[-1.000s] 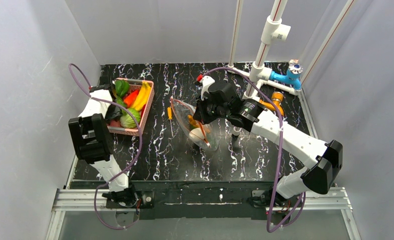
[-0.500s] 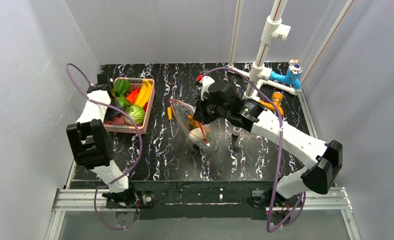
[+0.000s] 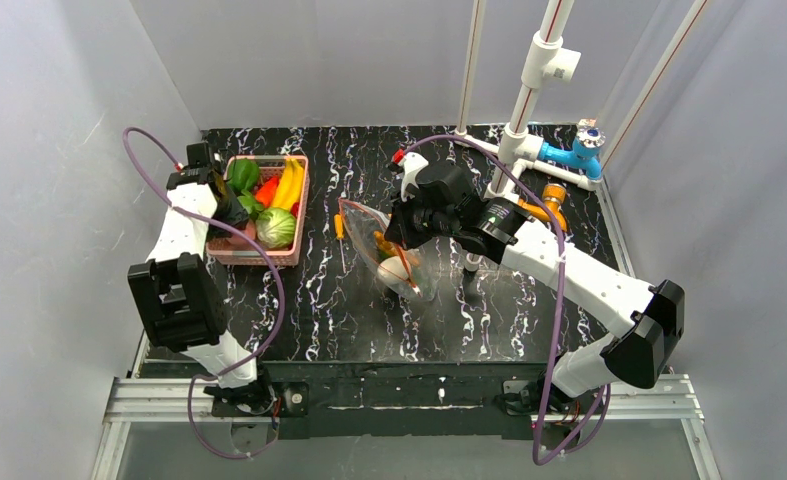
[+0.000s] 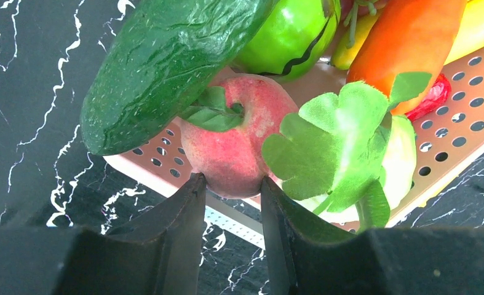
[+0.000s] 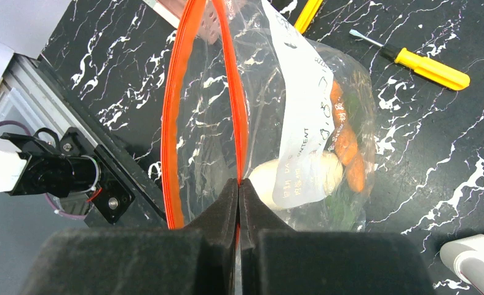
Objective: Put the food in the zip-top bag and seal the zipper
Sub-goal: Pick up the fake fruit from the bin.
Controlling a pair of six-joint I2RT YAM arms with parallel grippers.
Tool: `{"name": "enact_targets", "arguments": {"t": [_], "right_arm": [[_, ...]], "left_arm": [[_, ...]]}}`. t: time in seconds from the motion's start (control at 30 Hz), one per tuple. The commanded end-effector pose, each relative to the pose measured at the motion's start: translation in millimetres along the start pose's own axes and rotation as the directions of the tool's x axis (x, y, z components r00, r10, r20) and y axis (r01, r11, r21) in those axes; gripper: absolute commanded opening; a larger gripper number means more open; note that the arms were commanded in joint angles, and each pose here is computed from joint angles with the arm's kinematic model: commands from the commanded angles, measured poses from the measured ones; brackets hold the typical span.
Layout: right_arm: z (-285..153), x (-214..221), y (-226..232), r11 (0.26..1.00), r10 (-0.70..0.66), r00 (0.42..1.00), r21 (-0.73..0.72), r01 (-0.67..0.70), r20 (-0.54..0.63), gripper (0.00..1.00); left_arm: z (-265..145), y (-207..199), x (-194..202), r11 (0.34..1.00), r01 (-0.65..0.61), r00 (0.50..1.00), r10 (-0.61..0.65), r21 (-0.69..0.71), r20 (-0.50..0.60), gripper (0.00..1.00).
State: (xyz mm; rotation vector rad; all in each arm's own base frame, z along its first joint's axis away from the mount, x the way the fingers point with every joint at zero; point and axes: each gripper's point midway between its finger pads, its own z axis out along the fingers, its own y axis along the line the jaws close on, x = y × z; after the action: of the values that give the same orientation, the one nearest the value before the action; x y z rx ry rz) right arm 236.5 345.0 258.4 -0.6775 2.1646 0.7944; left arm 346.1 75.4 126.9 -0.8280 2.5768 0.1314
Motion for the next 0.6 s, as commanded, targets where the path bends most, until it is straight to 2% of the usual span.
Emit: {"name": "enact_targets", "arguments": {"t": [0.0,0.57], "right_arm": [[-7.1,-24.0,8.1,1.0,0.005,0.997,-0.027,-0.003,0.076,0.01],[-6.2,-26.9,6.8,1.0,0.002,0.997,-0.012,-0.001,0.072,0.01]], "left_arm": [[-26.1,-4.4,4.4,0.998,0.012,1.0,-0.013,0.057,0.01,0.1],[-73.6,-12.4,10.2,0.985,0.018,0.999,-0.026,0.169,0.041,0.04]]}}
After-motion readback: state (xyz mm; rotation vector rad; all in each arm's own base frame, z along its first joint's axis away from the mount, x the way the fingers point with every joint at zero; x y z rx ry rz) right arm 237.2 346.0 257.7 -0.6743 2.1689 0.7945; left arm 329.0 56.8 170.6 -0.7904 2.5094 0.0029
